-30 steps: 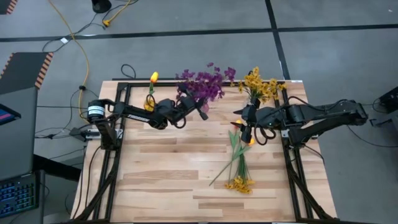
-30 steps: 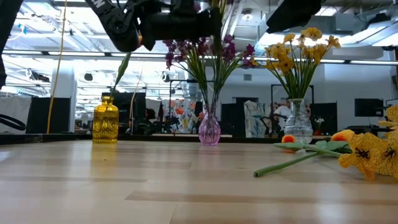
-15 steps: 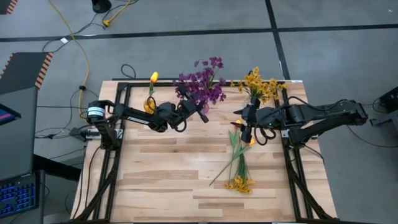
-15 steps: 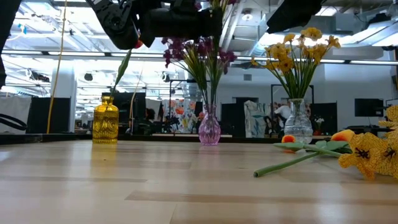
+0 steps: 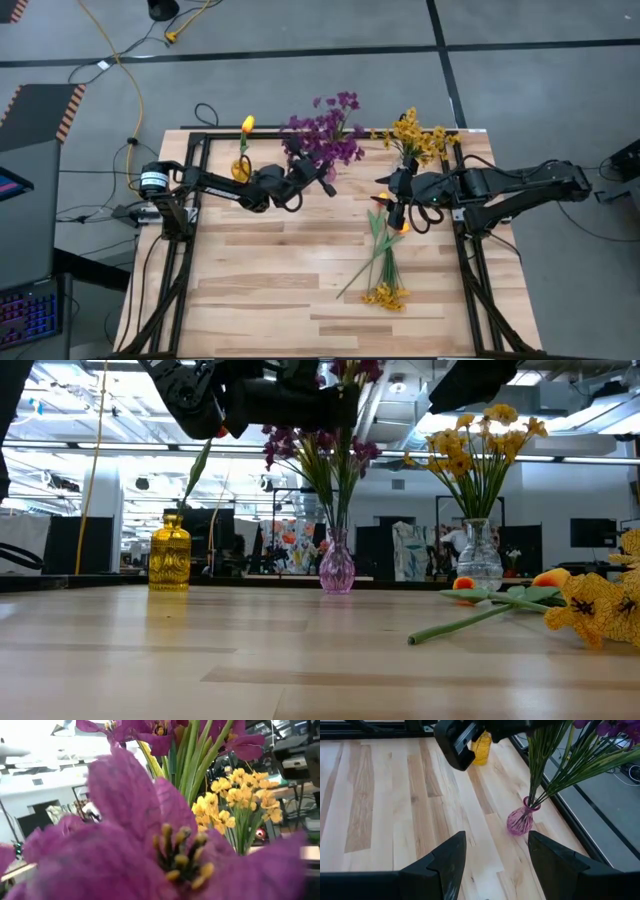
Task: Sort flowers into vase by color
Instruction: Put the violet flowers into the violet vase
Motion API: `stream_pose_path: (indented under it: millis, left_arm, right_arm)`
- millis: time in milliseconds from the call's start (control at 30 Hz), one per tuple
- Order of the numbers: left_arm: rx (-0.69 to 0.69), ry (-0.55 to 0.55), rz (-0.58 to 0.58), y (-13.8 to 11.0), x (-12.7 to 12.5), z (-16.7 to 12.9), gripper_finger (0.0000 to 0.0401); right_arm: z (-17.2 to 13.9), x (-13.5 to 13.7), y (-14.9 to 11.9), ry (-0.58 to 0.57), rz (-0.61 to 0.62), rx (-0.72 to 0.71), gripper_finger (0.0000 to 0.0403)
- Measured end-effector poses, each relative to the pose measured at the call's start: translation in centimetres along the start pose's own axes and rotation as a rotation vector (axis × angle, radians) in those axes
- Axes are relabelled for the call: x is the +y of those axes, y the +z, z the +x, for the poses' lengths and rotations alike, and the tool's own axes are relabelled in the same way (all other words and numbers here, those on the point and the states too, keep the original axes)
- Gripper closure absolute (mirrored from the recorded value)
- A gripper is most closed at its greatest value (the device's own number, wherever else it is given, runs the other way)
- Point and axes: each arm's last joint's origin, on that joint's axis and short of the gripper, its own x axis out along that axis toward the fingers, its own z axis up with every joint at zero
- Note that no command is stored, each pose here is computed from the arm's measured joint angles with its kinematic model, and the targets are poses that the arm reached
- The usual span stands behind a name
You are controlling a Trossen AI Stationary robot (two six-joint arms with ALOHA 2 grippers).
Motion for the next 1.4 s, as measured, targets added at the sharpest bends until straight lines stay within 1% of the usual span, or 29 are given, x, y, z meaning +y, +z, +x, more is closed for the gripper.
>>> stream_pose_path:
  millis: [200,533,833,1100,1400]
  left_arm:
    - [0.038,-0.022,-0.018,-0.46,-0.11,0.05,0.0389]
    - [0.087,-0.045,0.008,-0.98,-0.35,0.01,0.0383]
    - [0.081,-0.061,-0.082,-0.95,-0.41,0.0,0.0383]
    - [0.049,-0.041,-0.176,-0.58,-0.23,0.04,0.0383]
    - [0.083,0.064,-0.287,-0.73,0.05,0.03,0.0383]
  right_arm:
    - [0.0,0.0,0.0,0.0,0.0,0.0,0.0164]
    - [0.0,0.0,0.0,0.0,0.0,0.0,0.0164]
    - [0.0,0.0,0.0,0.0,0.0,0.0,0.0164]
    - [0.0,0.0,0.0,0.0,0.0,0.0,0.0164]
    - [0.0,0.0,0.0,0.0,0.0,0.0,0.0164]
